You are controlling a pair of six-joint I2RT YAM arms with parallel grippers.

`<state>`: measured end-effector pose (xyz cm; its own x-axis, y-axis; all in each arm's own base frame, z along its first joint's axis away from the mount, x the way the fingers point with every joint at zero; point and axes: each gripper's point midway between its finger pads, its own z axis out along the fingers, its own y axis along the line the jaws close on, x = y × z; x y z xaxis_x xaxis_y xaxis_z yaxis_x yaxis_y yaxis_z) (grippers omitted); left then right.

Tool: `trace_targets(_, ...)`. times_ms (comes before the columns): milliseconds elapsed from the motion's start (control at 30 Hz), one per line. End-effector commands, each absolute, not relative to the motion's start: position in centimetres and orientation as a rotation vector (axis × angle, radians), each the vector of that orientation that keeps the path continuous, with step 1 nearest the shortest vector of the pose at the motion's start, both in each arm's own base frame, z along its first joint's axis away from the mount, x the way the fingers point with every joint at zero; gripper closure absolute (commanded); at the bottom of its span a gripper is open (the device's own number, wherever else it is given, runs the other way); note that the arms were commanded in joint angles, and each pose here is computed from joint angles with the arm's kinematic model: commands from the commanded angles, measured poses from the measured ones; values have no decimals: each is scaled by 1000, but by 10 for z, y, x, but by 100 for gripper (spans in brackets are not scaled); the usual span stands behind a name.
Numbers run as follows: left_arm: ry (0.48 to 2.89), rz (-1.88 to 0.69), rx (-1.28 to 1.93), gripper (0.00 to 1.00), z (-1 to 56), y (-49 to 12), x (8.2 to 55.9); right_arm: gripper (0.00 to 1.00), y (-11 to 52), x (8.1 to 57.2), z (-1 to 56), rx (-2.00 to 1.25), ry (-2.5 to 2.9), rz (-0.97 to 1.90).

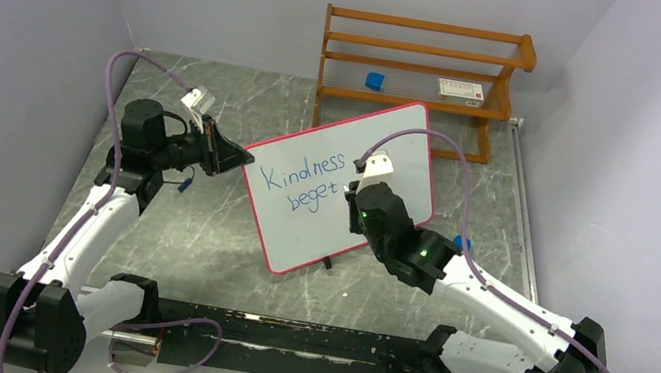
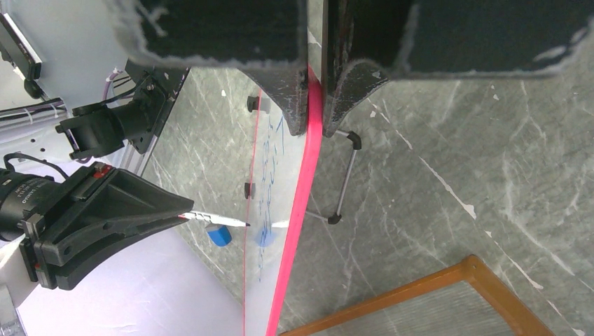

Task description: Write a sentence on the whiteboard

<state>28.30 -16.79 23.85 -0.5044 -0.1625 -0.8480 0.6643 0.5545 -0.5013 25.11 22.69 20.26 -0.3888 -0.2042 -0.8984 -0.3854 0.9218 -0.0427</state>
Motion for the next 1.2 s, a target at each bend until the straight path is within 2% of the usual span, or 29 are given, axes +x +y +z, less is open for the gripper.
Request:
trace_targets(0,1925,-1020,395,95,207,-162,287,100,225,259,210,-375,1947,206)
trace_targets(1167,1927,-1019,395,95,207,-161,287,100,238,265,208,-413,1935,249)
